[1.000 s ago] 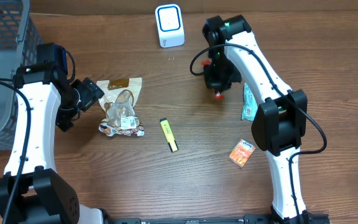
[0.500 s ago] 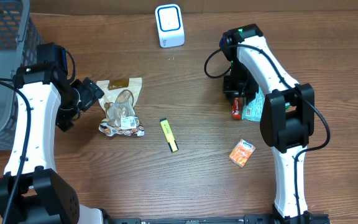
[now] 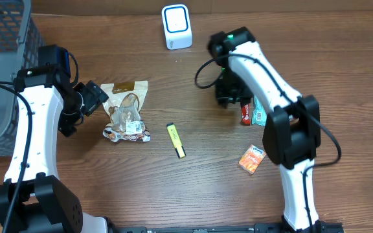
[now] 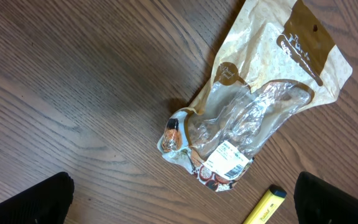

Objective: Scan the item barcode
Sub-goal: 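Carry the stick right and release it beside the wipes packet, then move the right gripper to the yellow highlighter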

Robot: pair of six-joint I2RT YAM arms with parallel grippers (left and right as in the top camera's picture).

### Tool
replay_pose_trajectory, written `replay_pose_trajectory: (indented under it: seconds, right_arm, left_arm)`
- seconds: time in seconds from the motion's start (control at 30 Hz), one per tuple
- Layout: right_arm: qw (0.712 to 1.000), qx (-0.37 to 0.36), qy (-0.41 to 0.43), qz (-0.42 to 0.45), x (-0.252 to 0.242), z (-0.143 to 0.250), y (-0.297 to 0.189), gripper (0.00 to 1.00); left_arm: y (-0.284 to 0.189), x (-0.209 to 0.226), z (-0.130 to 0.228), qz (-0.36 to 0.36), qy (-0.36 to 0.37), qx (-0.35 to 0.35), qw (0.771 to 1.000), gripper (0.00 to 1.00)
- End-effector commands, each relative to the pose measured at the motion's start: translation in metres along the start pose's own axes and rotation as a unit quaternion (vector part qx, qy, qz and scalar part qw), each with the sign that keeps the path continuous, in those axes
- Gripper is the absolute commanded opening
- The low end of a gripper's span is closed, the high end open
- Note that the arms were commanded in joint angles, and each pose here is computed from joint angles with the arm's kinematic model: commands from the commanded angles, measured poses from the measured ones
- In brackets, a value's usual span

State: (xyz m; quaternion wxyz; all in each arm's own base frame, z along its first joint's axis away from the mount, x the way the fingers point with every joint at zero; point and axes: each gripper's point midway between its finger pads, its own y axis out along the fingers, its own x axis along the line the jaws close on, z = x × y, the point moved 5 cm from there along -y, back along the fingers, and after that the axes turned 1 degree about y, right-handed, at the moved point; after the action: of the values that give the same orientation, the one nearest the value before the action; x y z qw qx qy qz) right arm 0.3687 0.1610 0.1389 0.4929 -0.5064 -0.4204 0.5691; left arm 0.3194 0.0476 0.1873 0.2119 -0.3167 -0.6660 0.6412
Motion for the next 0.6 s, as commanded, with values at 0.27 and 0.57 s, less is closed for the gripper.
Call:
replay_pose_trajectory:
  seconds: [0.27,0.57]
  right_arm:
    - [0.994,-0.088,-0.055,-0.034,0.024,0.065,-0.087,0.46]
    - [0.994,-0.063,-0.066,-0.062,0.038,0.074,-0.075,0.57]
  left_arm:
    - [0.0,0.0,-0.003,-0.002,0.002,-0.003,1.0,1.0]
    - [0.0,0.0,-0.003,-0.002,0.002,-0.003,1.0,1.0]
